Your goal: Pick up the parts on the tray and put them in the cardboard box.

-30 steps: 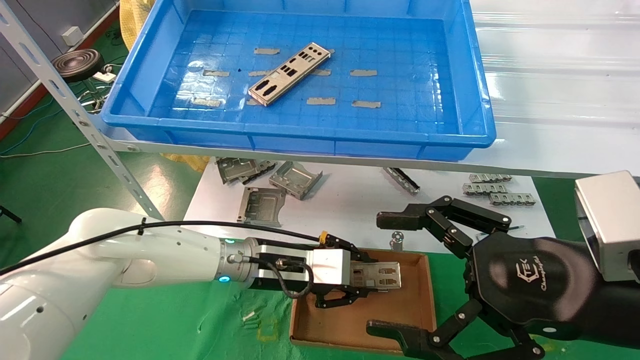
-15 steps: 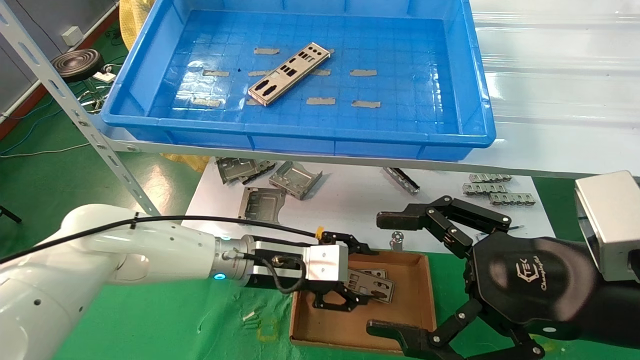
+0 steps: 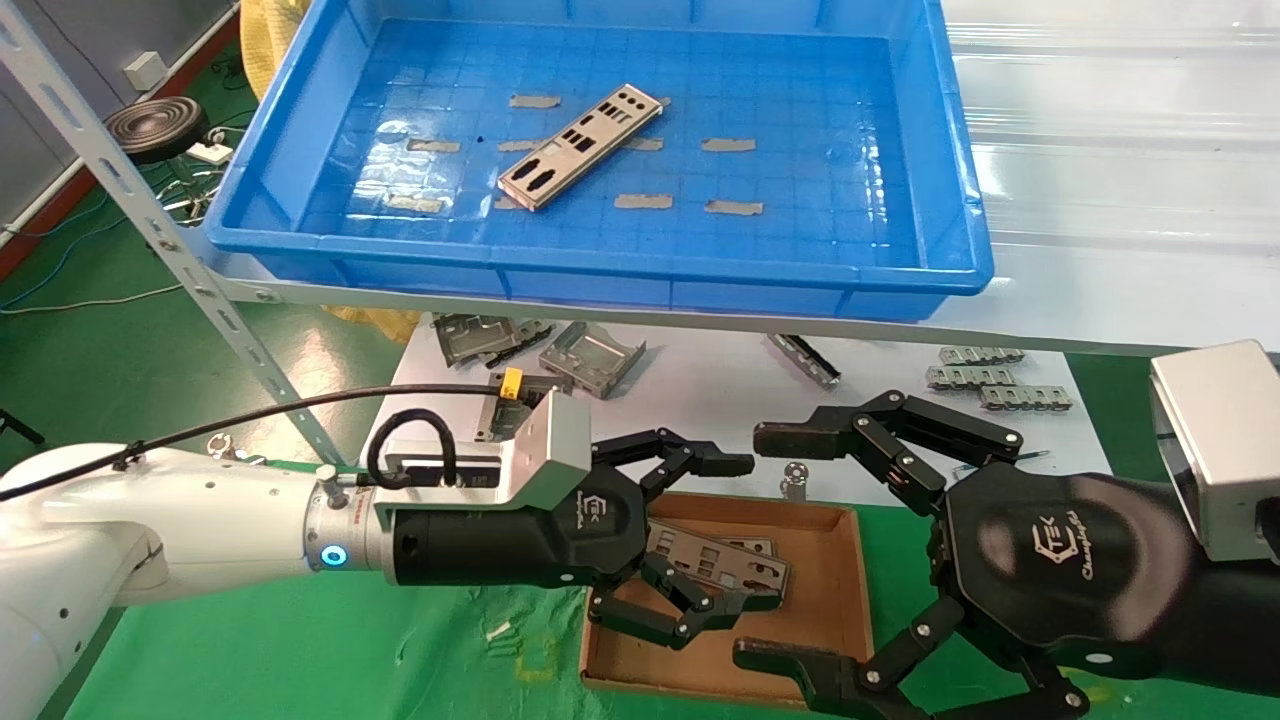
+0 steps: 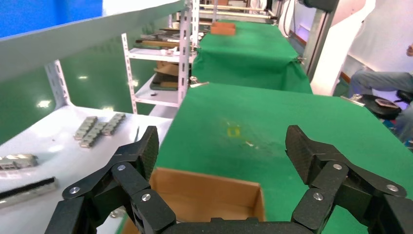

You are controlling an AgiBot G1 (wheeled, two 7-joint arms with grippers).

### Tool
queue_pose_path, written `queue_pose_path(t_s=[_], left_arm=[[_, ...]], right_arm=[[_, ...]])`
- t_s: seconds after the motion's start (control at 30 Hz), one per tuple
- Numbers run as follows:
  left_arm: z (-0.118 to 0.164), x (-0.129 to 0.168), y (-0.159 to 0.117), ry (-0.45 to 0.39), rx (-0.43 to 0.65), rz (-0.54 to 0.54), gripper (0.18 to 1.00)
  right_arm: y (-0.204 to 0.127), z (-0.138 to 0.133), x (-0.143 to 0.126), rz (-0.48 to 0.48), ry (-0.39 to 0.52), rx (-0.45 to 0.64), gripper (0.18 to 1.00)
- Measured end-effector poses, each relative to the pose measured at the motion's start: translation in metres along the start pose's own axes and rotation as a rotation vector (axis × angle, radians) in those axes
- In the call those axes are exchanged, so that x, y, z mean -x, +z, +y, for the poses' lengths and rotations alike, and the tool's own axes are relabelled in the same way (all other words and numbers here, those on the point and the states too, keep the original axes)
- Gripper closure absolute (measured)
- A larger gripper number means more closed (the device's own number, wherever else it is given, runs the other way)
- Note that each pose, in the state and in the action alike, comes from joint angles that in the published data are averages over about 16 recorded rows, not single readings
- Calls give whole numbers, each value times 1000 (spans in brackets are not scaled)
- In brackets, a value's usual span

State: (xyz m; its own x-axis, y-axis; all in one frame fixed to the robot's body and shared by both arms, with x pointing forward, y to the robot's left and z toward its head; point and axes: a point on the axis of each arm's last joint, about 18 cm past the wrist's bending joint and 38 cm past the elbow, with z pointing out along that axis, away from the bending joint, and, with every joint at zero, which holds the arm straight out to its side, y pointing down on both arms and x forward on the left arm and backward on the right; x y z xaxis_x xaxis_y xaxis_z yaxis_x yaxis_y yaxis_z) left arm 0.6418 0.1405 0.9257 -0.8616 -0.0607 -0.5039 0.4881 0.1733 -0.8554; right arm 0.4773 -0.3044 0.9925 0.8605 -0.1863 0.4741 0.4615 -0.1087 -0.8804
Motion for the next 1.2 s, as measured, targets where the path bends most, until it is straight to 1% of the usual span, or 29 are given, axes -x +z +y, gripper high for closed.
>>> queue_pose_path(t_s=[0.23, 0.43, 0.63, 1.2], left_arm=[[-3, -4, -7, -32, -46, 2, 219], [-4, -4, -15, -33, -49, -12, 190], [-9, -7, -32, -45, -73, -33, 184], [-33, -24, -92, -65, -128, -92, 184]], right_arm=[[0, 0, 0, 0, 0, 0, 178], [0, 0, 0, 0, 0, 0, 178], [0, 0, 0, 0, 0, 0, 178], [0, 0, 0, 0, 0, 0, 178]])
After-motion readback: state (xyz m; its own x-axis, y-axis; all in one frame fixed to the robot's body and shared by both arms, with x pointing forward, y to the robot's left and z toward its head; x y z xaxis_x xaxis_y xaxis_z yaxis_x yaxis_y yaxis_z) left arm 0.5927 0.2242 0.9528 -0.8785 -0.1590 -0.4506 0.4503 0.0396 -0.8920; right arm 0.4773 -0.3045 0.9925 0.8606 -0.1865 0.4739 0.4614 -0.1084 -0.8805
